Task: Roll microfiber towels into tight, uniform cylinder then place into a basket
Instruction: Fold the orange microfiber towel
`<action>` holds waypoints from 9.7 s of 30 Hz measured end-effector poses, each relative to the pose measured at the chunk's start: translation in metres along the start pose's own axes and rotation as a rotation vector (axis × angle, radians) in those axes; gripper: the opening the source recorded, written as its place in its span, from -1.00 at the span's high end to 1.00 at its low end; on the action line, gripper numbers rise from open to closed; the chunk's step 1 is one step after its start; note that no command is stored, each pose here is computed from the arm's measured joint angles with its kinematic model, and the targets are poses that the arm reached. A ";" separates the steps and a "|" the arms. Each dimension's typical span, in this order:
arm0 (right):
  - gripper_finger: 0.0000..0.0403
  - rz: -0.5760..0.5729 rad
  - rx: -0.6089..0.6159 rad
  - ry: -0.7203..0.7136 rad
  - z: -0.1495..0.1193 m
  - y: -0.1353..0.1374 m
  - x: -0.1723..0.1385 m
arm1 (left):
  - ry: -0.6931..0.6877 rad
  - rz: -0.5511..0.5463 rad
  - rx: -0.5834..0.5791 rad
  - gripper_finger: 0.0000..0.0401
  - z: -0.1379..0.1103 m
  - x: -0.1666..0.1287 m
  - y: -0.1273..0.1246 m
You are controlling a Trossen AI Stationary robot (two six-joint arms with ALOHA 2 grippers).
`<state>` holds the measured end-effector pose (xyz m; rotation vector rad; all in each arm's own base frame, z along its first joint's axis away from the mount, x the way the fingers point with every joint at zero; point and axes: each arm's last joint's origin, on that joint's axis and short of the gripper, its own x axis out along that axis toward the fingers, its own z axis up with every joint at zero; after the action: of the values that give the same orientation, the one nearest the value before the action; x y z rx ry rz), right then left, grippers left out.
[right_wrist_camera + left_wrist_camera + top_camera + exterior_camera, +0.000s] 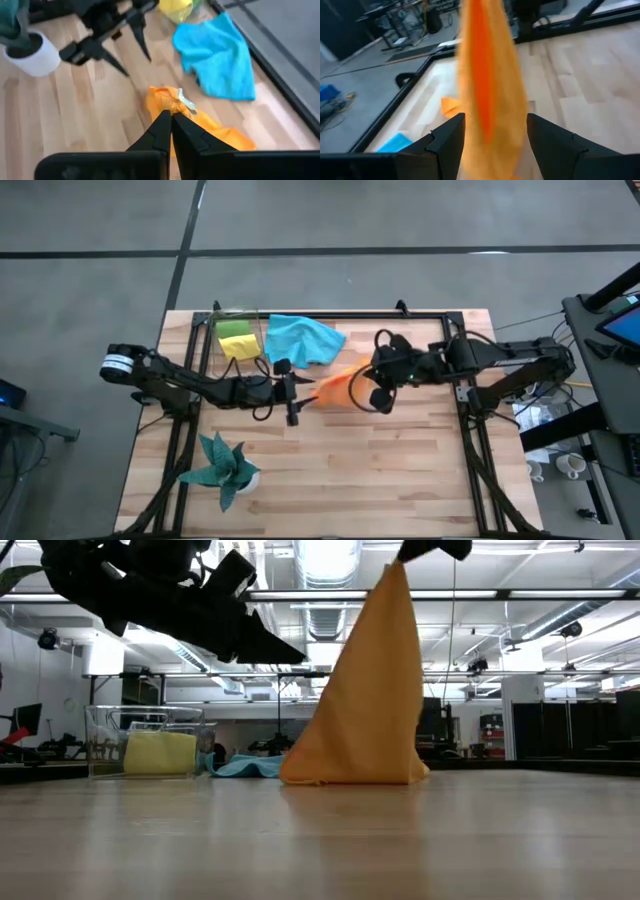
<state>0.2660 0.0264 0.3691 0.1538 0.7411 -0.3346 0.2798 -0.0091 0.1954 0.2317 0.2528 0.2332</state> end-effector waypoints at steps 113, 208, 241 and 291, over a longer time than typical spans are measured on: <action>0.96 0.081 -0.204 0.186 -0.155 0.048 0.081 | 0.478 -0.350 -0.818 0.18 -0.037 0.080 0.028; 0.96 -0.676 -0.281 -0.170 -0.033 -0.024 -0.059 | -0.123 0.301 -0.315 1.00 0.143 -0.064 0.124; 0.96 -0.563 -0.136 -0.176 -0.014 -0.027 -0.049 | 0.241 -0.148 -0.202 1.00 0.091 0.053 0.076; 0.96 -0.562 -0.125 -0.156 -0.013 -0.020 -0.034 | 0.079 0.191 -0.210 -0.46 0.002 0.106 0.002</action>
<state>0.2272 0.0189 0.3823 -0.2035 0.6385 -0.8233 0.3797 0.0190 0.1750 0.0378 0.2828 0.4556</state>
